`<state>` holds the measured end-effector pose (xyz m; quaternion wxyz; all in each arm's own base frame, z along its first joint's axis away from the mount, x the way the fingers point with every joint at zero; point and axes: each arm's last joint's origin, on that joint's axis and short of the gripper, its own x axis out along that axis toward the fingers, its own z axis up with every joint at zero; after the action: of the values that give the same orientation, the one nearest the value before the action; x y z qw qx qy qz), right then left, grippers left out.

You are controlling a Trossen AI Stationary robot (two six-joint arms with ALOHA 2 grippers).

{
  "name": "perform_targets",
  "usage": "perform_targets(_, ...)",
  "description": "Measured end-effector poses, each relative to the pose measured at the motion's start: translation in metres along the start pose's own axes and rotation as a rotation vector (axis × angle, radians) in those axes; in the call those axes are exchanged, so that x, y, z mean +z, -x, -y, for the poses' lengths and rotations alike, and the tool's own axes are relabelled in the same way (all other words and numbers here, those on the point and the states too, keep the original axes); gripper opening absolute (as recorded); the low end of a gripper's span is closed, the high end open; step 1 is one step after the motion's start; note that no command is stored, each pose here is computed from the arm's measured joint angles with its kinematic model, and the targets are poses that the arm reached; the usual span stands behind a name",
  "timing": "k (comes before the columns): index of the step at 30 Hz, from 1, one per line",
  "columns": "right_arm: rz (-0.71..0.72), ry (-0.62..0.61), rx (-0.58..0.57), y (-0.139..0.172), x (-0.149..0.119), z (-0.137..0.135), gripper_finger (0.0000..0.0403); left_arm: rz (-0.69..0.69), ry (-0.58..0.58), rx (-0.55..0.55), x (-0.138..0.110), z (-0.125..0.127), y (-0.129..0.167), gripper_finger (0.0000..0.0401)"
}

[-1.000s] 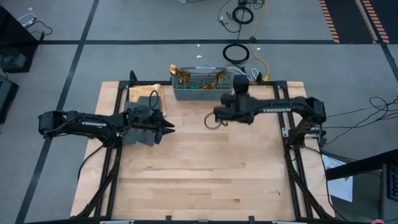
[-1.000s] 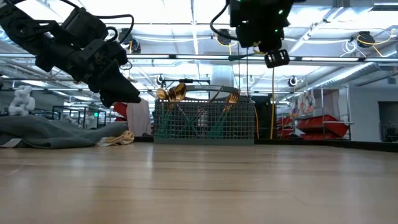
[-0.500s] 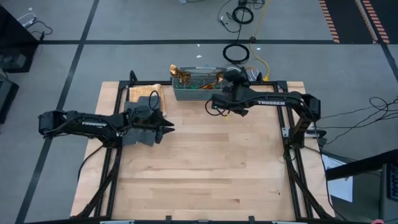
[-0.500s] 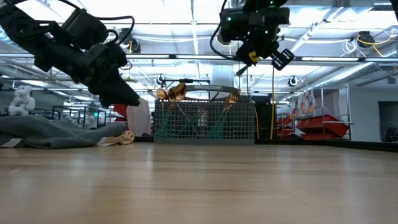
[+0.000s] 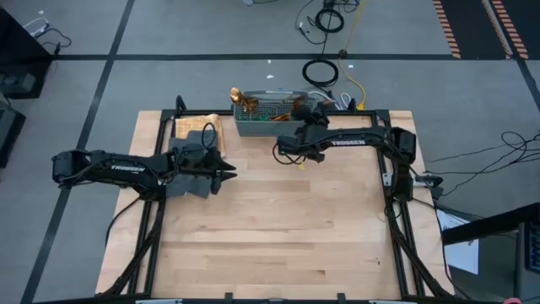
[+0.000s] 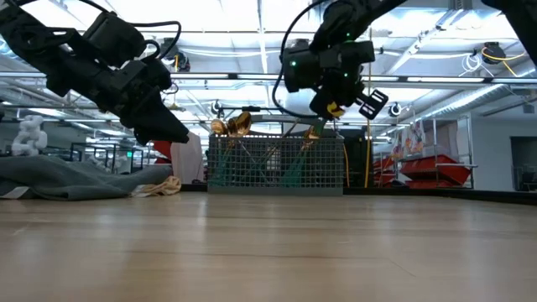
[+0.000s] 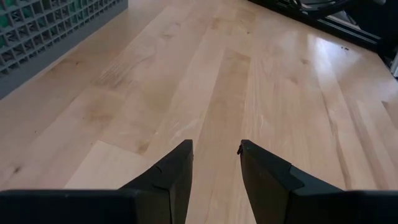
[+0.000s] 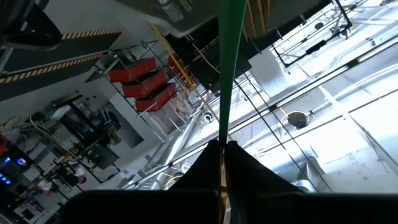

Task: Sort silverware
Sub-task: Put the green fork into the silverware basket

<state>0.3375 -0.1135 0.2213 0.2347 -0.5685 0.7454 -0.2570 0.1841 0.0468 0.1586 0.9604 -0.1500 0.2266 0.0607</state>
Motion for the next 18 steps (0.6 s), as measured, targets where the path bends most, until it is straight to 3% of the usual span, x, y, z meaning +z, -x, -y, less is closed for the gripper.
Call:
perform_targets(5,0.013,0.035,0.011,0.000,0.008,-0.002,0.0000,-0.004,0.001,0.001,0.000,0.000,0.000,0.0139)
perform_targets(18,0.098,-0.015,0.022,0.008,0.020,0.008,0.0000,-0.022,-0.042,0.004,-0.002,0.000,0.000,0.0139)
